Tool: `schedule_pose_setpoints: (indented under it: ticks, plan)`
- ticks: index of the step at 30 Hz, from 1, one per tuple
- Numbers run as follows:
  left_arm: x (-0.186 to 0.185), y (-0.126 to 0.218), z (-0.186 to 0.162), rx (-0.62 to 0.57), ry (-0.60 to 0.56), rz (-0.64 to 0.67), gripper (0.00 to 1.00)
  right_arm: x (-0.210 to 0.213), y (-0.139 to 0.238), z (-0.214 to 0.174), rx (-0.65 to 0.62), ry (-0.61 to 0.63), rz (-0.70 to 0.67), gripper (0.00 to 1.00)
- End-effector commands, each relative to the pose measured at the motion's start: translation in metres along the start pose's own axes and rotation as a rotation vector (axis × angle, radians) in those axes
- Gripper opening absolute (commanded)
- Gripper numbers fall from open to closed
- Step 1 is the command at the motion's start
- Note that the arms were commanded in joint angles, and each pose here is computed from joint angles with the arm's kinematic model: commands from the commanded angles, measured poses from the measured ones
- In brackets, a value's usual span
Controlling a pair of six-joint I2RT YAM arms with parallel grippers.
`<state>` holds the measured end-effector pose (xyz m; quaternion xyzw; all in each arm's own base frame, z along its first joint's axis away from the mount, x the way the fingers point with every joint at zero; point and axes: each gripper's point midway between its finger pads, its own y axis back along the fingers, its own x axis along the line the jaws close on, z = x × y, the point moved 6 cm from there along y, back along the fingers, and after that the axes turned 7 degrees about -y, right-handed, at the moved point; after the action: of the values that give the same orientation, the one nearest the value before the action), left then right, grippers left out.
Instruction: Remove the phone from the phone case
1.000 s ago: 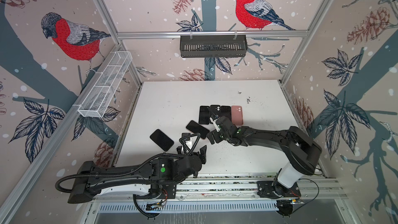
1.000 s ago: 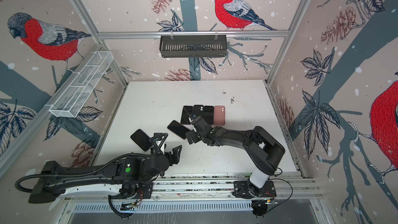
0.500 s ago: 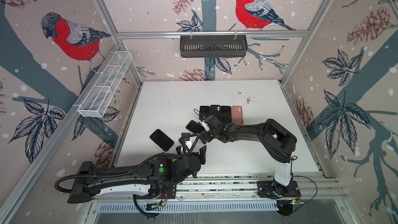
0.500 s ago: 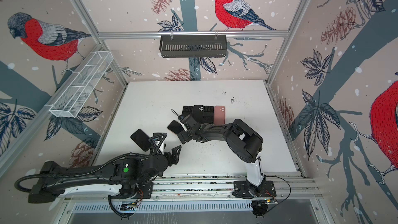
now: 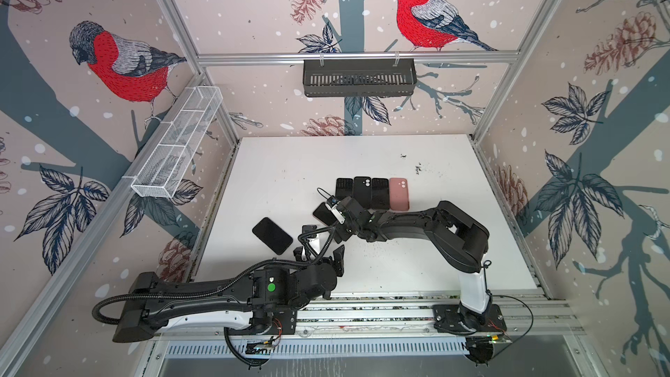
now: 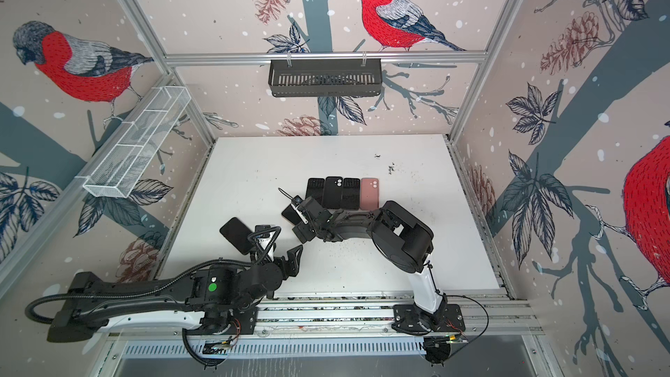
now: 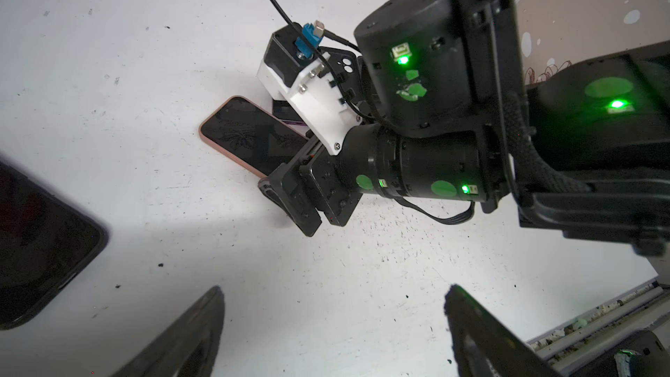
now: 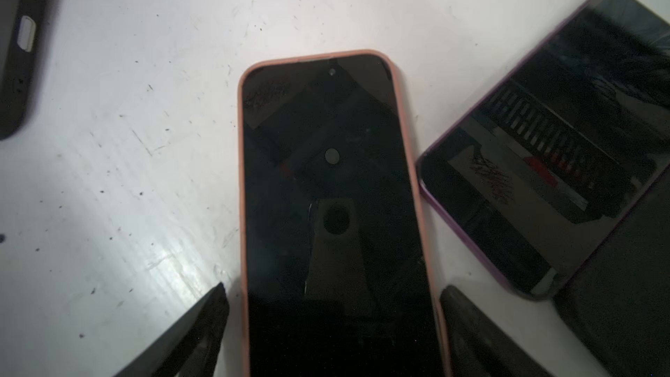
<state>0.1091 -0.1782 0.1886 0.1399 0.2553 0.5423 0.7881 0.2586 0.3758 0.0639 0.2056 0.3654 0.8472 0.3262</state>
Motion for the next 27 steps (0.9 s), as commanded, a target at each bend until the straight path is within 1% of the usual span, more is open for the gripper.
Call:
schedule_pose_setpoints:
  ticks: [1, 8, 11, 14, 19, 23, 27]
  plan:
    - [0.003, 0.001, 0.006, -0.055, 0.048, 0.018, 0.94, 0.004, 0.002, -0.028, 0.127, 0.020, 0.025, 0.84]
    - [0.000, -0.003, 0.008, -0.063, 0.049, 0.030, 0.95, 0.006, 0.009, -0.035, 0.132, 0.012, 0.039, 0.74]
    - [0.000, -0.010, 0.008, -0.065, 0.067, 0.031, 0.96, 0.006, 0.013, -0.037, 0.129, -0.003, 0.045, 0.67]
    - [0.005, -0.022, 0.009, -0.056, 0.124, 0.012, 0.96, 0.006, 0.020, -0.040, 0.120, -0.019, 0.047, 0.61]
    - [0.014, -0.035, 0.015, -0.097, 0.264, -0.070, 0.96, 0.003, 0.036, -0.046, 0.088, -0.056, 0.053, 0.59]
    - [0.022, -0.049, 0.015, -0.098, 0.358, -0.133, 0.96, -0.001, 0.053, -0.050, 0.049, -0.103, 0.078, 0.57]
    - [0.022, -0.061, 0.009, -0.086, 0.433, -0.202, 0.96, -0.006, 0.071, -0.053, -0.013, -0.169, 0.128, 0.52]
